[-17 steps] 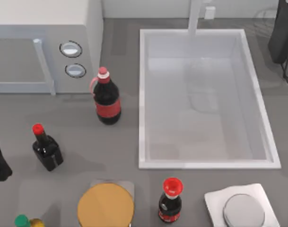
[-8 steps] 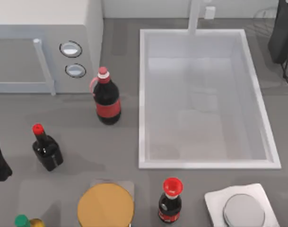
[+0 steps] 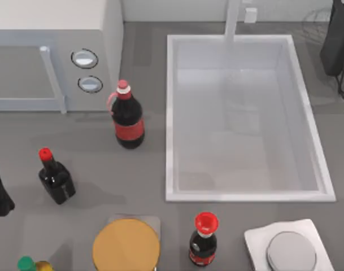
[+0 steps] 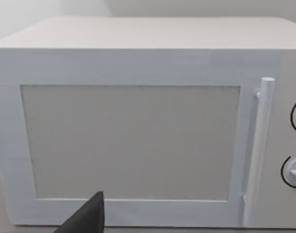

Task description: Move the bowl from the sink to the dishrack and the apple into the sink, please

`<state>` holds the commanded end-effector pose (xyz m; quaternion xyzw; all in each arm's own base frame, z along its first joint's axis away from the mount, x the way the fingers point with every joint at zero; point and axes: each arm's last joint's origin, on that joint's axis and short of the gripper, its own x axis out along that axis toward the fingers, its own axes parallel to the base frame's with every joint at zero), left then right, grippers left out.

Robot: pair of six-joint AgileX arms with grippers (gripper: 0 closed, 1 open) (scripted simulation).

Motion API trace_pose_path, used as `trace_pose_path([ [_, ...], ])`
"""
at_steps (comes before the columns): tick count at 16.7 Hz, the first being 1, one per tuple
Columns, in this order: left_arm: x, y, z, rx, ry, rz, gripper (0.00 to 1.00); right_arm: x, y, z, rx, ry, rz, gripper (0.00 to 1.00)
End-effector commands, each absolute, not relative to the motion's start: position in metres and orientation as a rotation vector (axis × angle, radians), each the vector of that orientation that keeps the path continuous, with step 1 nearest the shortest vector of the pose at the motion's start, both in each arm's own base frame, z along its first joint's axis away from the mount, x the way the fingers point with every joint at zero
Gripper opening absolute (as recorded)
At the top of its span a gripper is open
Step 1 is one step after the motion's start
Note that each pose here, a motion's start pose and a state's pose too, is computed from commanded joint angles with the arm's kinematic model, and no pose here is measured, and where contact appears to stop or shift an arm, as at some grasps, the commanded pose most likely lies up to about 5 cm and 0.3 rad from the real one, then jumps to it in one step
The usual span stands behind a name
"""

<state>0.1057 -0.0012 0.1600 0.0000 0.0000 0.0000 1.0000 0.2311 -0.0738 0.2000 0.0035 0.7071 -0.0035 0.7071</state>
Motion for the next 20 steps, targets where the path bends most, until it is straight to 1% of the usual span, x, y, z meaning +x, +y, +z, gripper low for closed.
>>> trace_pose_path([
  [4, 0.106, -0.001, 0.160, 0.000, 0.000, 0.000, 1.00, 0.231, -0.073, 0.196, 0.006, 1.573, -0.005, 1.00],
  [12, 0.106, -0.001, 0.160, 0.000, 0.000, 0.000, 1.00, 0.236, -0.075, 0.140, 0.008, 1.579, -0.004, 1.00],
  [14, 0.106, -0.001, 0.160, 0.000, 0.000, 0.000, 1.00, 0.238, -0.075, 0.129, 0.004, 1.556, -0.010, 1.00],
  [17, 0.106, -0.001, 0.160, 0.000, 0.000, 0.000, 1.00, 0.233, -0.074, 0.104, 0.006, 1.563, -0.009, 1.00],
  [20, 0.106, -0.001, 0.160, 0.000, 0.000, 0.000, 1.00, 0.231, -0.074, 0.096, 0.008, 1.571, -0.008, 1.00],
])
